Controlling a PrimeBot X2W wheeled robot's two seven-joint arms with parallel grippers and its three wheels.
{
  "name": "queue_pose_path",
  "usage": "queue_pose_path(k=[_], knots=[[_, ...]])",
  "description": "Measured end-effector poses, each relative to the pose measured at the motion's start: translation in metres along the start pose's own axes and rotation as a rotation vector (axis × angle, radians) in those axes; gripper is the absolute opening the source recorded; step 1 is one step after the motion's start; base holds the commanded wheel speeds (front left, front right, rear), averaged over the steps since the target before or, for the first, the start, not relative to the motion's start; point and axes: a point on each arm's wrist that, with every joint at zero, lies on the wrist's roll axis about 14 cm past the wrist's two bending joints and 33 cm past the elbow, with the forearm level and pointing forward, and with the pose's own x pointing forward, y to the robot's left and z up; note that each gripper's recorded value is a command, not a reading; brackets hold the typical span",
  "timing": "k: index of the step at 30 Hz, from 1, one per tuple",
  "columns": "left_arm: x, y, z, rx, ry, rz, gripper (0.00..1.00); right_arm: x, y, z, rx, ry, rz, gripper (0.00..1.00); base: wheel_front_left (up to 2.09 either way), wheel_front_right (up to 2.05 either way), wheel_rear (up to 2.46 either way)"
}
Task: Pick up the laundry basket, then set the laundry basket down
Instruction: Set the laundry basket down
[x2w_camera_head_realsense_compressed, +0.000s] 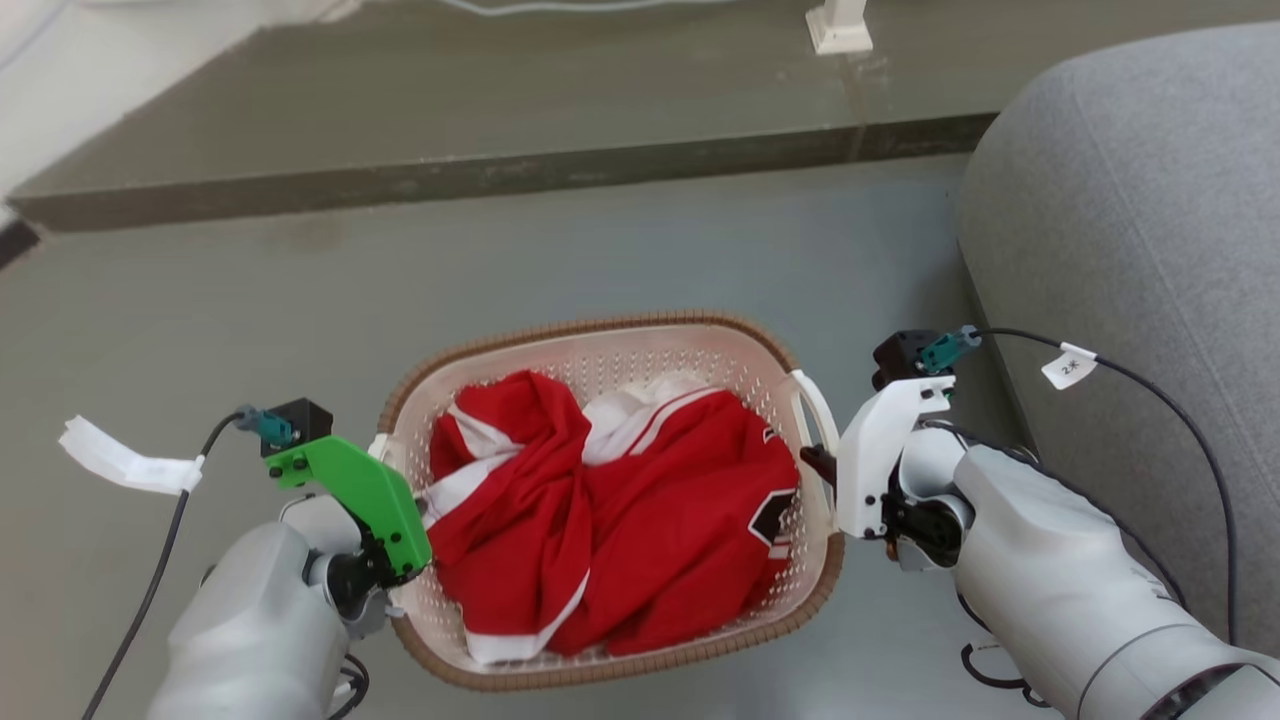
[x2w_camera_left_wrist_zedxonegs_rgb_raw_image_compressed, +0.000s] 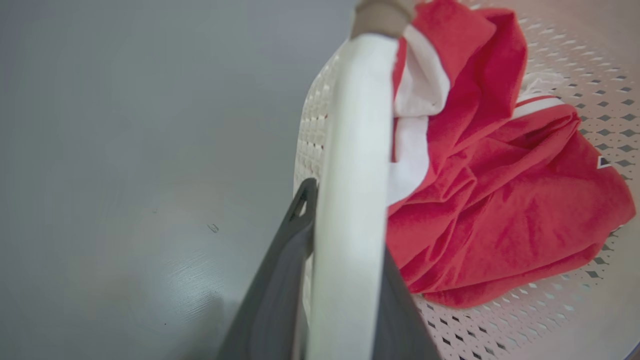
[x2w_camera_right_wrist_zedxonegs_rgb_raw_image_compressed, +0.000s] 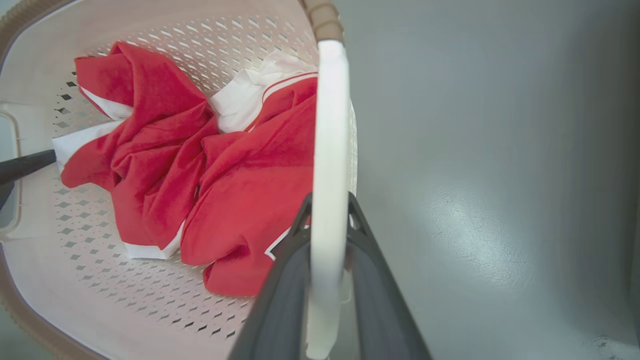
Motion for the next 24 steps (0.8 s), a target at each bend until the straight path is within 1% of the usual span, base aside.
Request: queue_pose_path(k=[8,24], knots=[[0.021,-0.003,0.008,0.055,-0.008,-0.006,0.0,0.015,-0.014,-0.001,0.018,0.005,-0.016,0.0,0.0,0.0,0.0],[0.066,0.013,-0.003,0.074,0.062,0.02,0.0,0.052,-0.034,-0.012,0.051,0.059,-0.029,0.0,0.0,0.0,0.0]])
